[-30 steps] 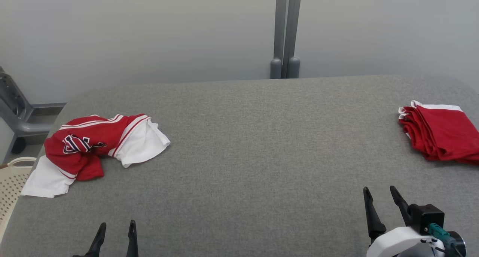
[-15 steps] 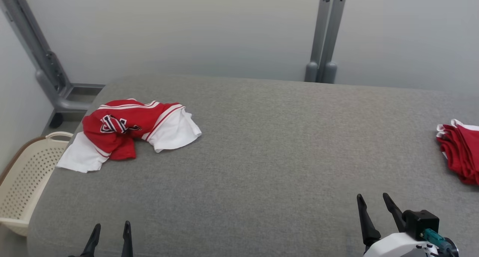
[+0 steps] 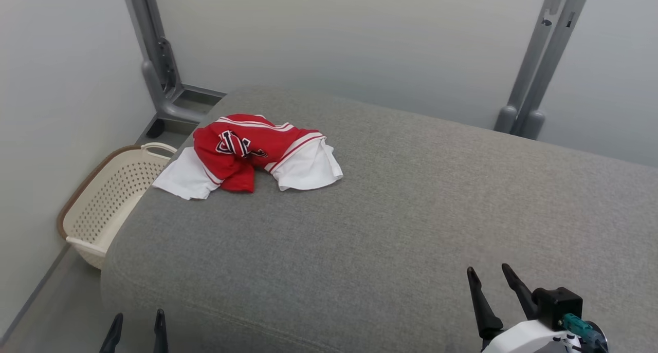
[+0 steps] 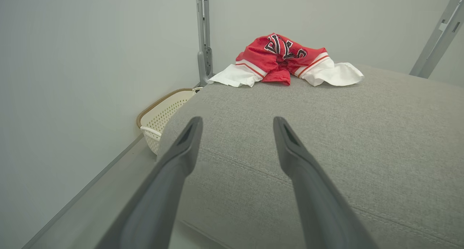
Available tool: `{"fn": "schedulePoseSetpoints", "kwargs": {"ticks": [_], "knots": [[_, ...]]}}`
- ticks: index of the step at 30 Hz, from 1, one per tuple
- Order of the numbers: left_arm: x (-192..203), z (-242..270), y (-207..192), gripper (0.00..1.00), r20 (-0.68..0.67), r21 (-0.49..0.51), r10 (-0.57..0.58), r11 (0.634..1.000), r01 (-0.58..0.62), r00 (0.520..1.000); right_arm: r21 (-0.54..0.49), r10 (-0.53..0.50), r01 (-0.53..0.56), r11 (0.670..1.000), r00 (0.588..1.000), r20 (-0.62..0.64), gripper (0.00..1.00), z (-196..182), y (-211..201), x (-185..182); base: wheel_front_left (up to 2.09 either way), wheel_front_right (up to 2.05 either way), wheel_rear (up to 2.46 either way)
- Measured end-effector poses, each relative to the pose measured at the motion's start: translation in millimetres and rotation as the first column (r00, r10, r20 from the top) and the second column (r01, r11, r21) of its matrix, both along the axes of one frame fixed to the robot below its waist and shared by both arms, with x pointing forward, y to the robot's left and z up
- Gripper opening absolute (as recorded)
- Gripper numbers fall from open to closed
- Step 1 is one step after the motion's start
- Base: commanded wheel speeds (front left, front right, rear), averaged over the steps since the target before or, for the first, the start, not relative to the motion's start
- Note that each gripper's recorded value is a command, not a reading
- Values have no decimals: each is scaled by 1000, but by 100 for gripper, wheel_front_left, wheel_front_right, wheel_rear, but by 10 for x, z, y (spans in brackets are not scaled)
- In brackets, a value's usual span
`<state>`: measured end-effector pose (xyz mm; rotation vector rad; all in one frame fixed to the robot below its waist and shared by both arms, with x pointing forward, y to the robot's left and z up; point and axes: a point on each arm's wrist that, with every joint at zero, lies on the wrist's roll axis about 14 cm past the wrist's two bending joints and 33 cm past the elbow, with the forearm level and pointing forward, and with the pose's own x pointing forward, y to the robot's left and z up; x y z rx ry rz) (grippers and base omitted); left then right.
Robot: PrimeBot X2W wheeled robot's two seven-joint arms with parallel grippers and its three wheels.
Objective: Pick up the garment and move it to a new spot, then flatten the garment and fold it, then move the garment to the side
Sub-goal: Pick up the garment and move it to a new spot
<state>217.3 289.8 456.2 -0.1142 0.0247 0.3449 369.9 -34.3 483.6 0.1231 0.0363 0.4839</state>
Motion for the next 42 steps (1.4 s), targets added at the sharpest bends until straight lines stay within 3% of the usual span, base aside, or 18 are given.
{"fn": "schedulePoseSetpoints", "kwargs": {"ticks": [9, 23, 32, 42], "knots": [[-286, -32, 176, 100, -1, -8, 97, 995, -97, 995, -22, 113, -113, 993, 993, 17, 100, 36, 367, -28, 0, 0, 0], [-271, -145, 126, 100, -51, -28, 82, 996, -83, 995, -28, 119, -119, 992, 993, 6, 100, -8, 384, -23, 0, 0, 0], [379, 59, 148, 100, -132, 39, -41, 998, 46, 990, -56, 135, -135, 989, 991, -6, 100, -104, 406, -7, 0, 0, 0], [1443, 339, 236, 100, -276, 100, -147, 978, 181, 950, -112, 194, -189, 976, 980, 43, 100, 3, 617, 235, 0, 0, 0]]}}
